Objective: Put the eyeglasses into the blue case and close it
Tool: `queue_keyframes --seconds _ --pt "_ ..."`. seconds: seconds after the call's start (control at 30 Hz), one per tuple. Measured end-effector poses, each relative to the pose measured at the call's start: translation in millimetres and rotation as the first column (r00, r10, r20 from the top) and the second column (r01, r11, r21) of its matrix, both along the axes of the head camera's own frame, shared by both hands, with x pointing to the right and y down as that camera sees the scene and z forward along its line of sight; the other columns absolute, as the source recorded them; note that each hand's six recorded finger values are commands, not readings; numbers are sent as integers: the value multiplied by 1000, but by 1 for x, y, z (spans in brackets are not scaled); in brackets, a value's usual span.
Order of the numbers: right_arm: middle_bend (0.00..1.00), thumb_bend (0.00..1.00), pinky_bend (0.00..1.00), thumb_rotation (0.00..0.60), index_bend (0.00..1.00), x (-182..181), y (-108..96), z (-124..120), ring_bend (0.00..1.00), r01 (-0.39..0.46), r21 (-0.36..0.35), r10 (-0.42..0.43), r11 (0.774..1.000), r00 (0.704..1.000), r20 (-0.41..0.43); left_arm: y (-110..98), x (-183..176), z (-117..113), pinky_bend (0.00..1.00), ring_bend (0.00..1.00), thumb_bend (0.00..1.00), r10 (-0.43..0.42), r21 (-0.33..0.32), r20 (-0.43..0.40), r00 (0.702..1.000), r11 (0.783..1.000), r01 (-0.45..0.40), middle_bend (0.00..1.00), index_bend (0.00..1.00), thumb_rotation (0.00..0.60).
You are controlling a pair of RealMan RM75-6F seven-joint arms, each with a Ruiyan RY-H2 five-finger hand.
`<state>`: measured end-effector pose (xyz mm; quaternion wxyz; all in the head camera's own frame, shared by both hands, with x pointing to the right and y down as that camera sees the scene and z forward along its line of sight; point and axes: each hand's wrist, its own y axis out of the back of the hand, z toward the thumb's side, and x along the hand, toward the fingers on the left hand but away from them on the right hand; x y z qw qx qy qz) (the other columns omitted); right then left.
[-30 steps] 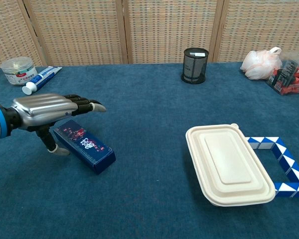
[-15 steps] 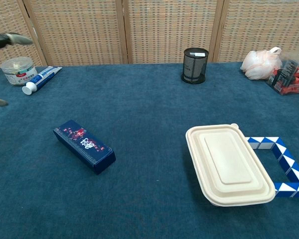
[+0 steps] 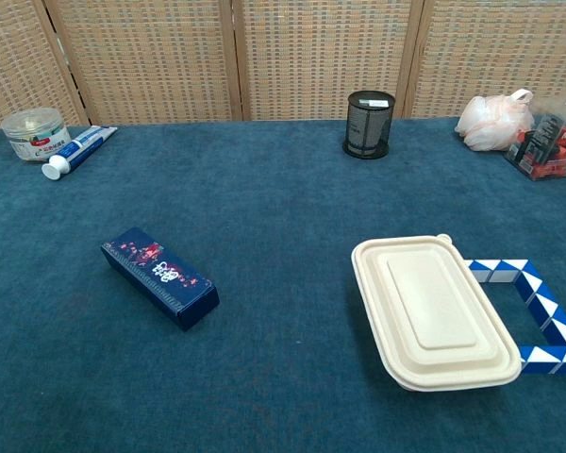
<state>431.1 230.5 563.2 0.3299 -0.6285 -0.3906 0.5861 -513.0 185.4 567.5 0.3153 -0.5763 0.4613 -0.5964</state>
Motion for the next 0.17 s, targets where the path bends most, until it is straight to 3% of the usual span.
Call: queue_keyframes --seconds 0.17 --pt "0 0 0 600 0 0 0 0 0 1 13 -1 1000 1000 -4 1 -2 -1 0 0 0 4 -12 -25 1000 1000 -4 0 0 600"
